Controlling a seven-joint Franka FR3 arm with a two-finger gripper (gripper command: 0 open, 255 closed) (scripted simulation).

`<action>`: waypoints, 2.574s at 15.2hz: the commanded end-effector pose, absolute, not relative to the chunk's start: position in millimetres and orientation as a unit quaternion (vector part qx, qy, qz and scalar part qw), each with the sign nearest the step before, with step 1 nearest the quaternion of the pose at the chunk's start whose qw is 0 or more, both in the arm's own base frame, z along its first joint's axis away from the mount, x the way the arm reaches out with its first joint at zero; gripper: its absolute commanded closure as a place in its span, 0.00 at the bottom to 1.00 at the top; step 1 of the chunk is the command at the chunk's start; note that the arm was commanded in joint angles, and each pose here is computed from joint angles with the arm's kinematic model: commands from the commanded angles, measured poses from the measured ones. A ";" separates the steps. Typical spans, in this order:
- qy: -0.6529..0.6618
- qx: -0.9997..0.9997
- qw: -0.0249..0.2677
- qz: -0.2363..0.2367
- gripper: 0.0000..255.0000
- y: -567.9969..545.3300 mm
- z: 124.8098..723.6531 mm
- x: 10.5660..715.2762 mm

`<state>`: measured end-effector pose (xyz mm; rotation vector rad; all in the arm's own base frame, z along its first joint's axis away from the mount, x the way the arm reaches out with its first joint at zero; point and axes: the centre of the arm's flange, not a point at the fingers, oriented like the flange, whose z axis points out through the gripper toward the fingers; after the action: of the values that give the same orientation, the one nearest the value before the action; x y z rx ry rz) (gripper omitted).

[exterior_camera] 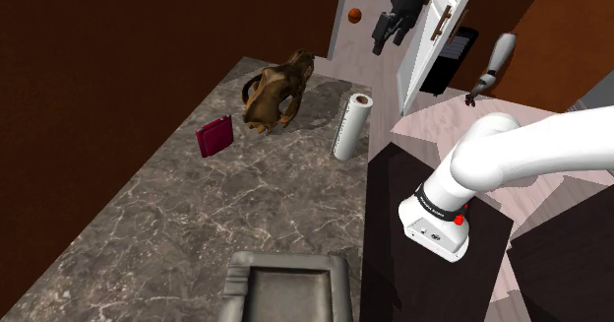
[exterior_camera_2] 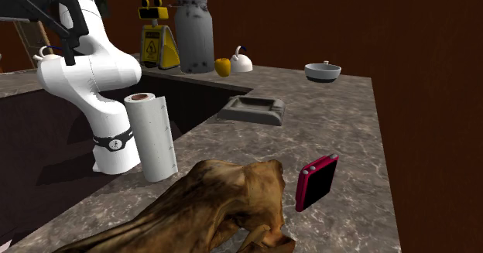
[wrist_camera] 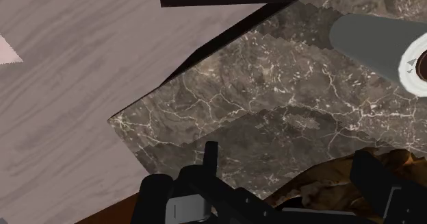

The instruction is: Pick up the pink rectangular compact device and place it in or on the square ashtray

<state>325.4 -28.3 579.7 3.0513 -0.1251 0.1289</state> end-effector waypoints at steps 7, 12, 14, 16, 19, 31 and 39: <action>-0.129 0.990 0.038 0.034 0.00 42.1 546.1 336.0; -0.202 0.978 0.034 0.027 0.00 99.1 518.9 354.1; -0.231 0.972 0.032 0.024 0.00 121.1 508.3 363.6; -0.260 0.965 0.030 0.021 0.00 142.6 497.7 374.4; -0.302 0.953 0.028 0.017 0.00 173.7 482.0 392.9; -0.465 0.885 0.016 -0.001 0.00 279.6 420.7 491.3; -0.558 0.830 0.009 -0.011 0.00 325.8 384.1 566.8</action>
<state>558.9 321.9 387.1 2.6104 -1.7125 -0.0336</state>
